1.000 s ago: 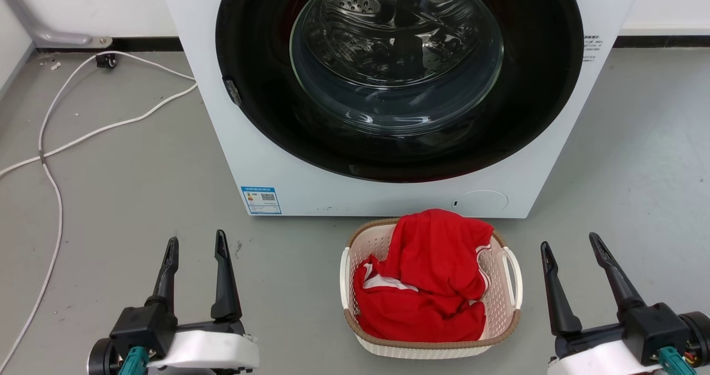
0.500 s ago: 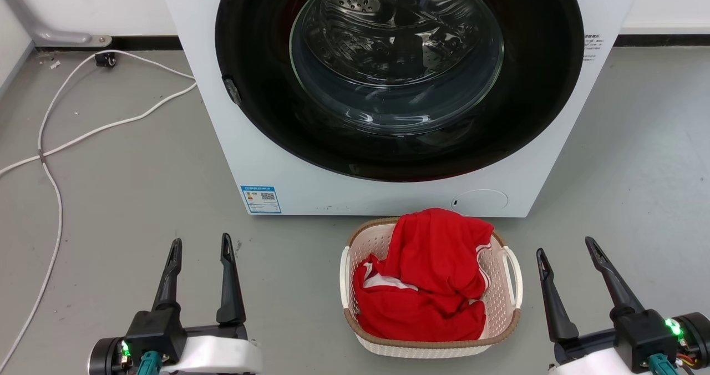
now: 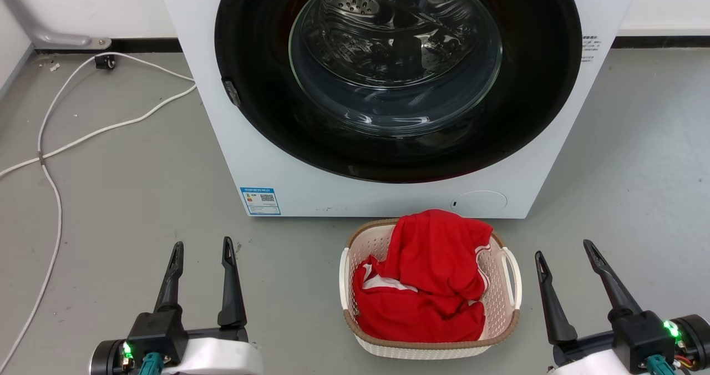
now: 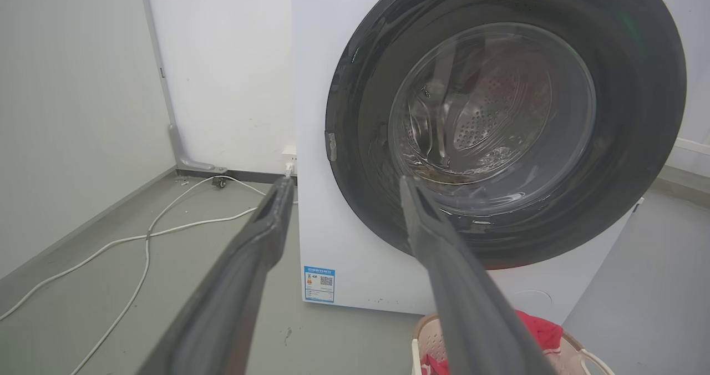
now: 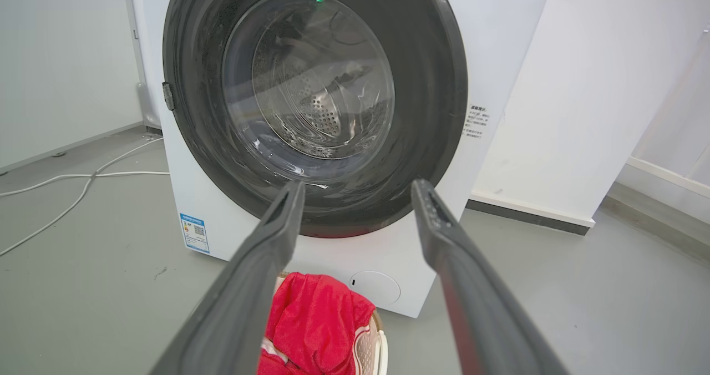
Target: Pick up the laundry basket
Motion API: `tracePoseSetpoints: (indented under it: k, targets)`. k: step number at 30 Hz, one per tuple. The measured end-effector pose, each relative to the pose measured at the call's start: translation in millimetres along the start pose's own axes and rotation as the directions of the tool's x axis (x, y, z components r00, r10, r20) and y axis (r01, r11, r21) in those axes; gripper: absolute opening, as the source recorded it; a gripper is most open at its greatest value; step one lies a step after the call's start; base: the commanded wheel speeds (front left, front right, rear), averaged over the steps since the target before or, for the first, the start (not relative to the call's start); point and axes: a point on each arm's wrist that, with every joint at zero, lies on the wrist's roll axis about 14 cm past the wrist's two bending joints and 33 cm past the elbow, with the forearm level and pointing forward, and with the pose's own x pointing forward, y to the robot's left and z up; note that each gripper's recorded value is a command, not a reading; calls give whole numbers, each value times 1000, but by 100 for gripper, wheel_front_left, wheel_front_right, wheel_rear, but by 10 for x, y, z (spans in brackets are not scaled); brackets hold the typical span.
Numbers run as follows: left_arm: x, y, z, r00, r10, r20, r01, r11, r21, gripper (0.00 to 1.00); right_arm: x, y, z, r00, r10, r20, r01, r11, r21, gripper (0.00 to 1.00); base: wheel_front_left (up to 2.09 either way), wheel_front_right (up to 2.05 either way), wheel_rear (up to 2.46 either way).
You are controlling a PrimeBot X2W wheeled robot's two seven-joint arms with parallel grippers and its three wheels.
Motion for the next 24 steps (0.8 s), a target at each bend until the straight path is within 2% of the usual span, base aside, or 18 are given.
tracePoseSetpoints:
  k: [12, 24]
  targets:
    - [-1, 0, -31, 1000, 0, -10, 0, 1000, 1, 100, -4, -2, -14, 1000, -1, -4, 1, 1000, 2, 100, 0, 0, 0]
    - [373, -266, -421, 988, -118, -98, 116, 993, -27, 100, 260, -78, -591, 986, 2, -167, -11, 999, -48, 100, 0, 0, 0]
